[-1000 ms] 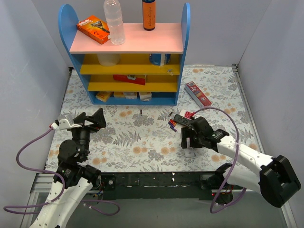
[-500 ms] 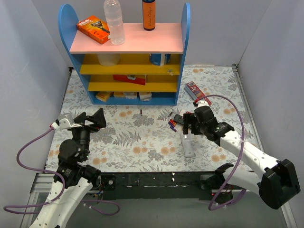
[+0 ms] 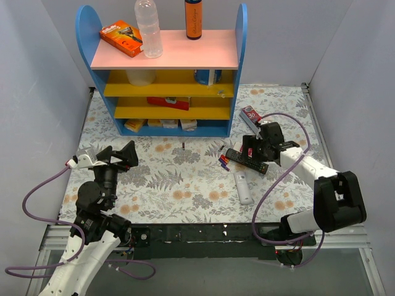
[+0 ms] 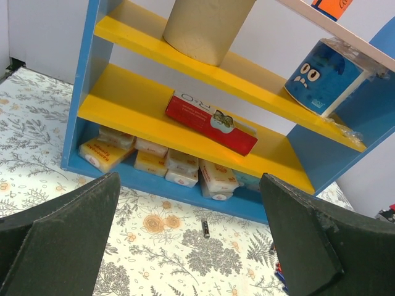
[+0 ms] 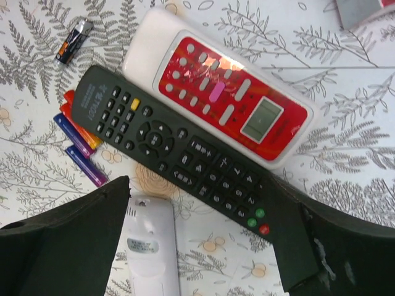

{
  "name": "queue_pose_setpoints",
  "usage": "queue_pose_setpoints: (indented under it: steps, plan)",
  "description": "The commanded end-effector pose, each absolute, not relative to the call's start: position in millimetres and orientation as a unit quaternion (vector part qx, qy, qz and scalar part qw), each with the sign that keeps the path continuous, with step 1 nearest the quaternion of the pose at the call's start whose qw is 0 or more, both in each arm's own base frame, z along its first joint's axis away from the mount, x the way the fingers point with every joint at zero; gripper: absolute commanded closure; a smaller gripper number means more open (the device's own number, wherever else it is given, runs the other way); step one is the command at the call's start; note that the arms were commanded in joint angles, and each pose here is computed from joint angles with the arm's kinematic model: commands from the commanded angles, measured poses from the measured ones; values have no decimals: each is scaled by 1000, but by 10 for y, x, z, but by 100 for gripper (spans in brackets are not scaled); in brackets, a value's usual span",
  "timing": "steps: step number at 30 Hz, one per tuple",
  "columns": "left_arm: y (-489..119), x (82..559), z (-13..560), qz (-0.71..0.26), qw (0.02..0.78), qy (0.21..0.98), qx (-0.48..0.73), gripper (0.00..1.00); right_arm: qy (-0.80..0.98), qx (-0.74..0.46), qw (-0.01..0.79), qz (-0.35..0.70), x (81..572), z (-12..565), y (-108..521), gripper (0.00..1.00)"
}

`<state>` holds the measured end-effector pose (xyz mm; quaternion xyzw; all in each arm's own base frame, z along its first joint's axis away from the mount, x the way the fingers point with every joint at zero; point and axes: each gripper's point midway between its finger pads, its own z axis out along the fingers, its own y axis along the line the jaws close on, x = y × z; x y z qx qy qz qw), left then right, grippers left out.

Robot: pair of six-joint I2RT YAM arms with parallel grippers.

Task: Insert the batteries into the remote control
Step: Pick up the remote control from the center of the board.

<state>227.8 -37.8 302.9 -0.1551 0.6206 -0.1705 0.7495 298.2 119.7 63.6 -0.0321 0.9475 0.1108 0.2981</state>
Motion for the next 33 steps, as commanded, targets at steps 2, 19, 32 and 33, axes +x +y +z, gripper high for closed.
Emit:
queue_pose_setpoints:
  steps: [2,19,32,33]
  plan:
    - [-369,2252,3075,-171,757,613,-150,2,936,-55,309,162,3279,666,1323,6]
    - [-392,2272,3054,-170,755,616,-144,2,941,-129,199,243,2924,345,1588,9]
    - [-413,2286,3036,-170,753,620,-140,2,948,-176,189,184,2778,372,1518,18]
    - [-414,2288,3033,-170,753,620,-140,2,952,-179,185,168,2763,354,1481,19]
